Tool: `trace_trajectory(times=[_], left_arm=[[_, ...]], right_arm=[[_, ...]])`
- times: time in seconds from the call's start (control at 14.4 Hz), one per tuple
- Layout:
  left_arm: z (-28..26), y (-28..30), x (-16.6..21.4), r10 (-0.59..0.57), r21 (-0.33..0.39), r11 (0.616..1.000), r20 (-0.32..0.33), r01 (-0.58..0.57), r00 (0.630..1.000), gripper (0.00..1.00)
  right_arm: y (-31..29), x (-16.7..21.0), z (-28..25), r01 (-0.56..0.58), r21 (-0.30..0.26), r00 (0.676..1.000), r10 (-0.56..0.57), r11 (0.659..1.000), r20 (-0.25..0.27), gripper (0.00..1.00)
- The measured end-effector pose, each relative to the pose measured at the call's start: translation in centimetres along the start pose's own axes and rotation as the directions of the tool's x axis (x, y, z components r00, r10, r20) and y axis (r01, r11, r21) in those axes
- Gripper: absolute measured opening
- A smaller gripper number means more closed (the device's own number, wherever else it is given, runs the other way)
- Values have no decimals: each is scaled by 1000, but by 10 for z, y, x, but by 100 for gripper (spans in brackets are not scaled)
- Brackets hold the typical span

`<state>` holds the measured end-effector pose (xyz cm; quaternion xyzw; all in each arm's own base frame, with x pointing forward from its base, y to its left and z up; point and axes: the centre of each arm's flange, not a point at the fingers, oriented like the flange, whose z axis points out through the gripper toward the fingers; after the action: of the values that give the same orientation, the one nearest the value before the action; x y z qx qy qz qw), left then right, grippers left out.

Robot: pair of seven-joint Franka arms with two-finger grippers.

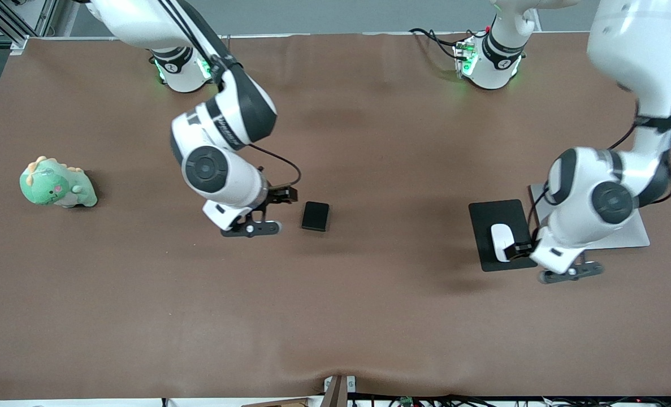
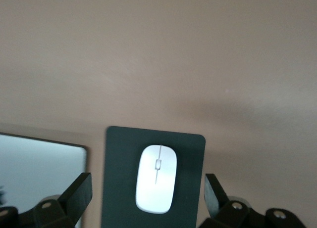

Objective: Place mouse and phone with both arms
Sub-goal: 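Lower the mouse onto the pad while the right gripper reaches the phone, then grasp the black phone with the right gripper while the left gripper withdraws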

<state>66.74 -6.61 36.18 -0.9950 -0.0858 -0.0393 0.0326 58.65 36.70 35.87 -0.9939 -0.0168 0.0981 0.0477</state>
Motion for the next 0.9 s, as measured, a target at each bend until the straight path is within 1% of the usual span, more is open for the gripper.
trace_trajectory(times=[0.14,0.35,0.55,0.76,0.9], left_arm=[[-67,-11,6,-20,10,1000,-16,21,1000,100],[-149,-22,-4,-37,22,999,-29,37,999,100],[-206,-26,-26,-20,20,1000,-45,21,999,100],[-248,-32,-47,40,-35,999,-45,-41,998,100],[-269,-41,-63,61,-41,997,-24,-61,998,100]], right_arm=[[-13,3,30,6,-5,1000,-6,1000,-2,100],[-27,8,72,17,-9,1000,-17,1000,-9,100],[-42,8,105,-11,-8,1000,11,1000,-27,100],[-60,3,137,-29,-9,999,29,1000,-41,100],[-63,2,153,-33,-15,999,32,999,-38,100]])
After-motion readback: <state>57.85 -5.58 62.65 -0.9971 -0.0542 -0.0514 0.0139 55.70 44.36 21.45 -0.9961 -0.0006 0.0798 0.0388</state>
